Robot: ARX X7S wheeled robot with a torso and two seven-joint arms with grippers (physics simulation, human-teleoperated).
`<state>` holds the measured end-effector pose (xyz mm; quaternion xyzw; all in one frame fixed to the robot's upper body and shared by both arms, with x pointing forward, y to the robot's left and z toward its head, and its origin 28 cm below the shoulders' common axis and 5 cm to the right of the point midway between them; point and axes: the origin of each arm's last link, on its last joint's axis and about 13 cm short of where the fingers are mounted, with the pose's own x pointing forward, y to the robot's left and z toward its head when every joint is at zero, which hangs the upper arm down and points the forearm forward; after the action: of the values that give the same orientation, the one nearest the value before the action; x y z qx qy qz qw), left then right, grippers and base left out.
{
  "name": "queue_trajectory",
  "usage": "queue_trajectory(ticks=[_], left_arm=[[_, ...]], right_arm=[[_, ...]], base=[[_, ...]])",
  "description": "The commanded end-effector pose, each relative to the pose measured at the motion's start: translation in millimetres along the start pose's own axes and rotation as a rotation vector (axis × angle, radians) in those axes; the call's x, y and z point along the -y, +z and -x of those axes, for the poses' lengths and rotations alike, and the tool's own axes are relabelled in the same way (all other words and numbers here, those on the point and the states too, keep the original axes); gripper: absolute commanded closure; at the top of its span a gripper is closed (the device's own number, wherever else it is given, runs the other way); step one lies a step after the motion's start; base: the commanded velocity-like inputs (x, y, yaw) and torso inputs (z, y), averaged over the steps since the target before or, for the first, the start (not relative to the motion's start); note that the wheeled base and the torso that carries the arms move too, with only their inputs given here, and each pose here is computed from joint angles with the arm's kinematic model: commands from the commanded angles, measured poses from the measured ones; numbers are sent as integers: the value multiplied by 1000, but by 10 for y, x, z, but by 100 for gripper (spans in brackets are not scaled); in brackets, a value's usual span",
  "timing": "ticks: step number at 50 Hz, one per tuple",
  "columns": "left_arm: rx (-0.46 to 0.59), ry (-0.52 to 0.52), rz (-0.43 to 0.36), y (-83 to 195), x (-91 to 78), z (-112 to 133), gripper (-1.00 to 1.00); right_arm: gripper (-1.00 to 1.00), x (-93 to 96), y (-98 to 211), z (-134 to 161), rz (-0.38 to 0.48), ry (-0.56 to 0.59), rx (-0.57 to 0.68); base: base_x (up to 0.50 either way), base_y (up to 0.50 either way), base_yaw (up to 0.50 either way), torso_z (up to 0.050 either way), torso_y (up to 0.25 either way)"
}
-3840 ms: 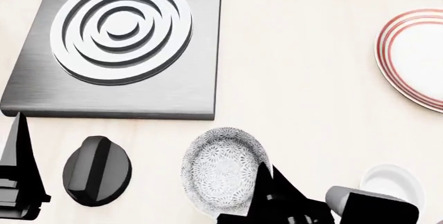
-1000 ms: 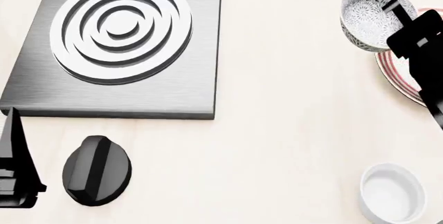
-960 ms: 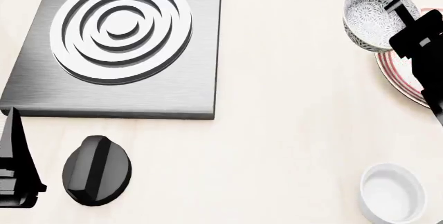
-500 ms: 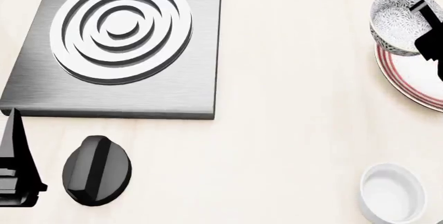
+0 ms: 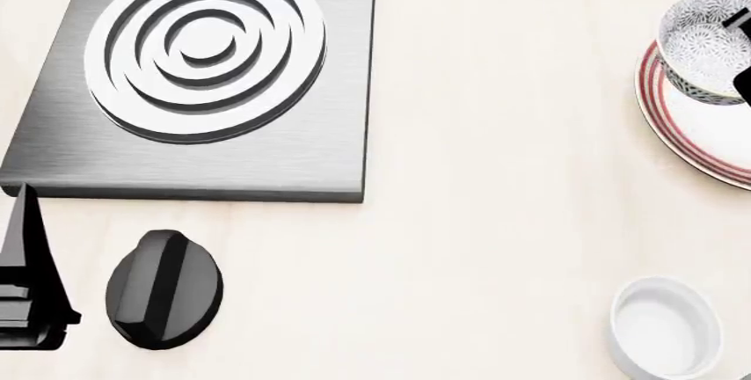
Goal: Pick the akita bowl next to the ramekin and place it on the plate.
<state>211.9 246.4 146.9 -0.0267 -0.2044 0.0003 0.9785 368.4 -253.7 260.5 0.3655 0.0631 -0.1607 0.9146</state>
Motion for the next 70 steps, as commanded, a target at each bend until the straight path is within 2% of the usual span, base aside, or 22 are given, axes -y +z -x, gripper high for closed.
queue_trajectory(ticks=[1, 3, 7, 11, 34, 50, 70], left_arm=[[-5, -4, -7, -29, -5, 1, -100], [-9, 1, -5, -36, -7, -5, -100], [-8, -2, -4, -39, -2, -5, -100], [-5, 8, 0, -19, -9, -27, -100], [-5, 6, 4, -30, -13, -13, -100], [-14, 12, -4, -48, -17, -36, -100], [-12, 4, -1, -35, -8, -48, -100]], right_arm=[[100, 2, 65, -10, 7, -5, 28], [100, 23, 60, -21, 51, -35, 26], [100, 21, 93, -2, 43, -29, 39], [100, 14, 131, 18, 80, -34, 54], [100, 55, 136, -50, 109, -72, 42], [100, 101, 113, -246, 85, -69, 42], [100, 182, 67, -305, 84, -92, 37]], base=[[0, 0, 0, 0, 0], [0, 0, 0, 0, 0], [0, 0, 0, 0, 0], [0, 0, 0, 0, 3], [0, 0, 0, 0, 0], [0, 0, 0, 0, 0], [0, 0, 0, 0, 0]])
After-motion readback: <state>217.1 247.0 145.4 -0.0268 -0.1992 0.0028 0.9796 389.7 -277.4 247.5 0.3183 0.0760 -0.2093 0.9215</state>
